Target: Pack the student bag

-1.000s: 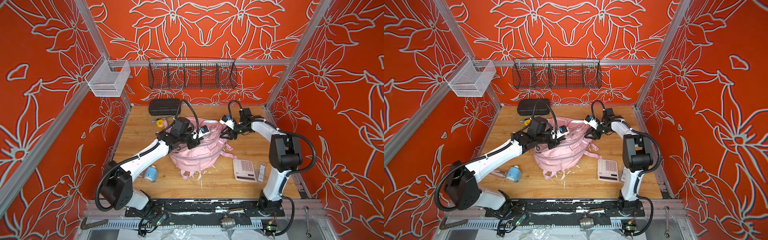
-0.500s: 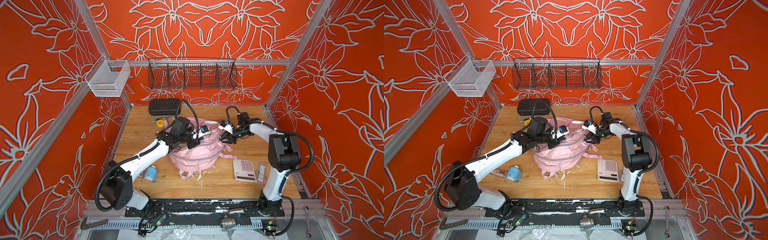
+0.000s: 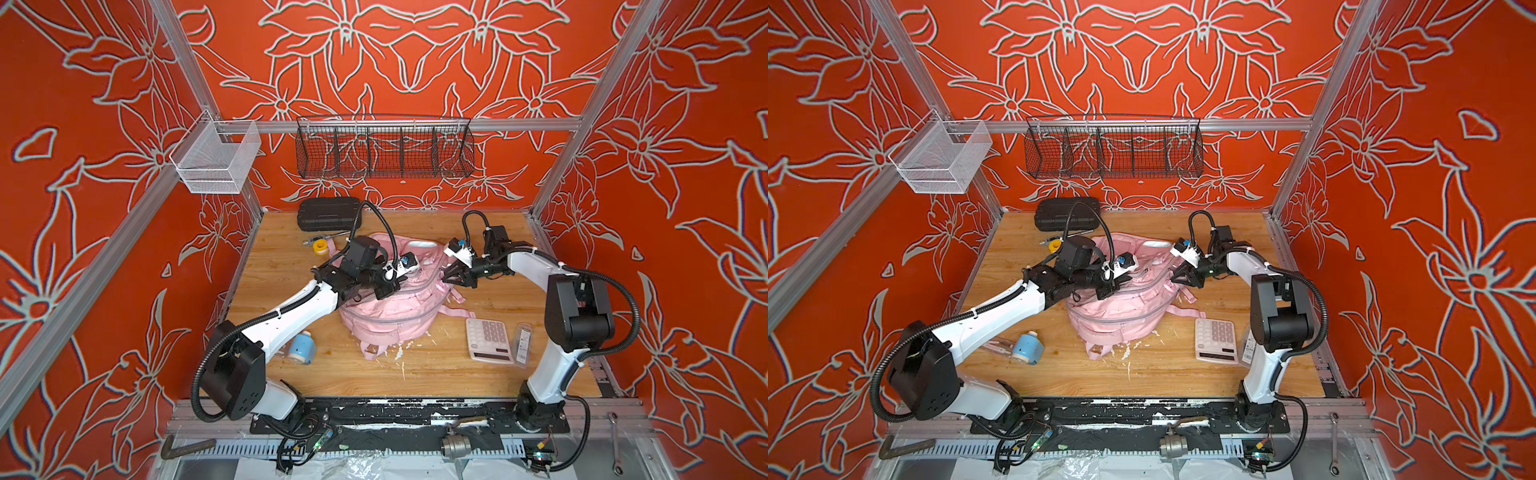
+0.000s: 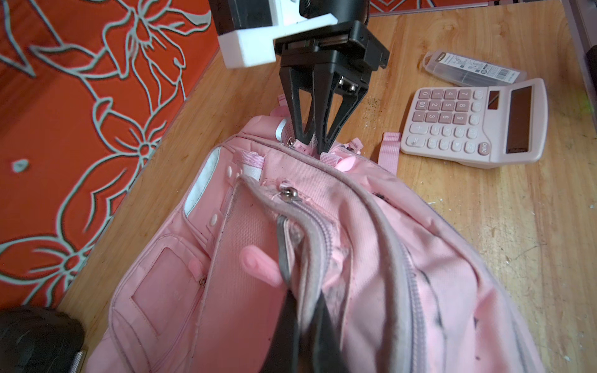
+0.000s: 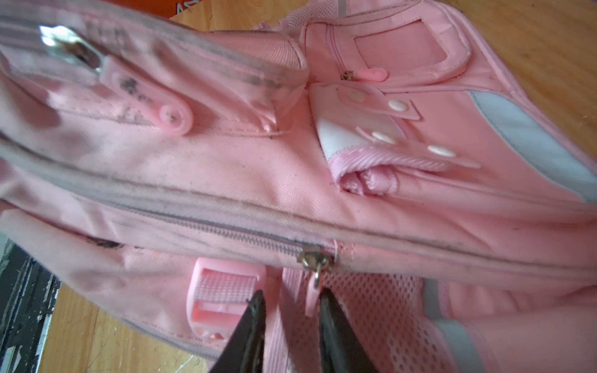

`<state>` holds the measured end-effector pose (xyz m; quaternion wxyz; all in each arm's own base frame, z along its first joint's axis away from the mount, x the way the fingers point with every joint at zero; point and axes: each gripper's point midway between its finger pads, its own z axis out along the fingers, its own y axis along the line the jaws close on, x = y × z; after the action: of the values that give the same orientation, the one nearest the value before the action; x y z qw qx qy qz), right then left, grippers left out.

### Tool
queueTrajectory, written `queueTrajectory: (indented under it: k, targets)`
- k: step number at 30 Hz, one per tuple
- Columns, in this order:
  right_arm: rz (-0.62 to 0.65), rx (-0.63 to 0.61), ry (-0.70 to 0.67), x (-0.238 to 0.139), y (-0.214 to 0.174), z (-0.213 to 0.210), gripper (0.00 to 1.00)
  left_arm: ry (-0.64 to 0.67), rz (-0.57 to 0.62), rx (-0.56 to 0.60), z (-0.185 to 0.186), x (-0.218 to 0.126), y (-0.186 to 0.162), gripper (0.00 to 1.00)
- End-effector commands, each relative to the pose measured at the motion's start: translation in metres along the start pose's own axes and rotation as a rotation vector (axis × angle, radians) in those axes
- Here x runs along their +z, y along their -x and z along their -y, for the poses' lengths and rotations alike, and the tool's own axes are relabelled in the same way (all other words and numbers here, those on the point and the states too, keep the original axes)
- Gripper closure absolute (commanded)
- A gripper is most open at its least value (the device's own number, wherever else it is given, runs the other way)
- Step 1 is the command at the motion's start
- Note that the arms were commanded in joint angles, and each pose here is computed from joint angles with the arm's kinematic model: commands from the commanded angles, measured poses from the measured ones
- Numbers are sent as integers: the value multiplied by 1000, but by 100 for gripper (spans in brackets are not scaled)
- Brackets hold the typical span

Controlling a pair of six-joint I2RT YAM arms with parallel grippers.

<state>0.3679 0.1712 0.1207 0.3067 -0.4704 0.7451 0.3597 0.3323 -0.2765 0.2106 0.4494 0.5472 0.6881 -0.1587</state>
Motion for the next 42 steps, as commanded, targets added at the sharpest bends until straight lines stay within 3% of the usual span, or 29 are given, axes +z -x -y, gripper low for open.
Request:
queueTrajectory:
  k: [1,4,14,26,35,42]
  targets:
    - [55,-10,31,-5,9,-11,73,92,158,80,-22,-21,48,100]
    - [54,1,38,-3,8,-10,78,91,163,82,-22,-22,49,100]
    - [55,33,-18,-1,11,6,72,69,176,68,-19,-22,52,100]
    - [34,54,-12,0,10,3,96,97,160,34,-26,-21,51,100]
    - [-90,182,-250,-30,19,35,100,35,58,-225,-7,-17,36,100]
    - [-101,213,-265,-47,34,17,100,74,26,-455,7,9,37,100]
